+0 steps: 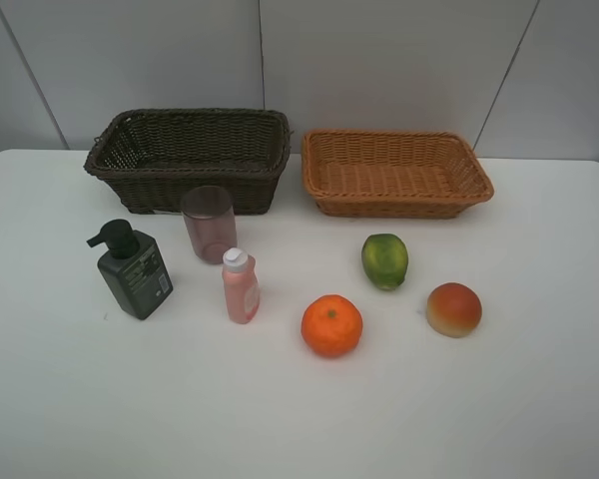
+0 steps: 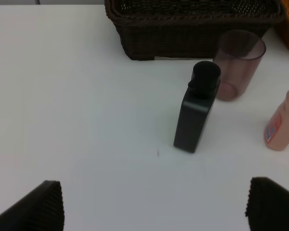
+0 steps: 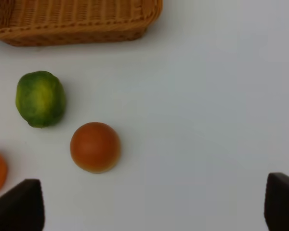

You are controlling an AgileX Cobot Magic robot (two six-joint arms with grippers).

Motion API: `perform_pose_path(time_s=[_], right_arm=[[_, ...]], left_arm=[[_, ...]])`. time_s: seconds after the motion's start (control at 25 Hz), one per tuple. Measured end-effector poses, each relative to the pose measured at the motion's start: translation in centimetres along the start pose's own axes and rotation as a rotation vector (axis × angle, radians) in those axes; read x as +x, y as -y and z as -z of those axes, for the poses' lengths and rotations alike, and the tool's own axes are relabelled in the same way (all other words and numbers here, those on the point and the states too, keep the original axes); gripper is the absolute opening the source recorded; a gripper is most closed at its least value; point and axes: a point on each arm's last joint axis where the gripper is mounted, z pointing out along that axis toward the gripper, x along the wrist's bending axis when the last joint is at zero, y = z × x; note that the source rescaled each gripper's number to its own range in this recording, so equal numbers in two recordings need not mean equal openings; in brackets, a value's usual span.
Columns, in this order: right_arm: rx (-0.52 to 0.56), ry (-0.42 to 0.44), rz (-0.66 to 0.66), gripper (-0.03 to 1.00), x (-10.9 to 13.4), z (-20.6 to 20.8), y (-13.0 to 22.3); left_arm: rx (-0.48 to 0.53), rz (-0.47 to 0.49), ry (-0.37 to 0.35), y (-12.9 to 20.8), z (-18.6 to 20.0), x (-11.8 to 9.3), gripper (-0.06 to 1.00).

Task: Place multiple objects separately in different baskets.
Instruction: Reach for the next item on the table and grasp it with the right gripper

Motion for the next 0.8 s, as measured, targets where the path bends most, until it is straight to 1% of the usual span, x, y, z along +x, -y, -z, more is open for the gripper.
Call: perform_pose_path(time_s=[0.16,0.32,0.44,0.6,0.68,0.8], right_arm=[[0.012,-0.003,0.068,0.97,0.2,-0.2,-1.4],[0.065,-0.006,0.143,0.97,0.6,-1.7,-2.3],[0.107,-0.025,0.206,0.97,1.2,-3.0,-2.8],[0.083,-0.112,0.303,0.97,3.3,-5.0,-3.9],[0.069,-0.177,0.345,0.97,4.9,-6.1,-4.4],[0.101,-0.281,0.349,0.97,7.3,-7.8,-4.4]], left_arm=[[0.000,0.000,0.000,0.0,0.0,0.0,0.98],[0.000,0.000,0.000,0.0,0.0,0.0,0.98],[0.000,0.000,0.000,0.0,0.0,0.0,0.98],[0.000,0.000,0.000,0.0,0.0,0.0,0.98],[0.000,0.000,0.000,0.0,0.0,0.0,0.98],[0.000,0.000,0.000,0.0,0.0,0.0,0.98]])
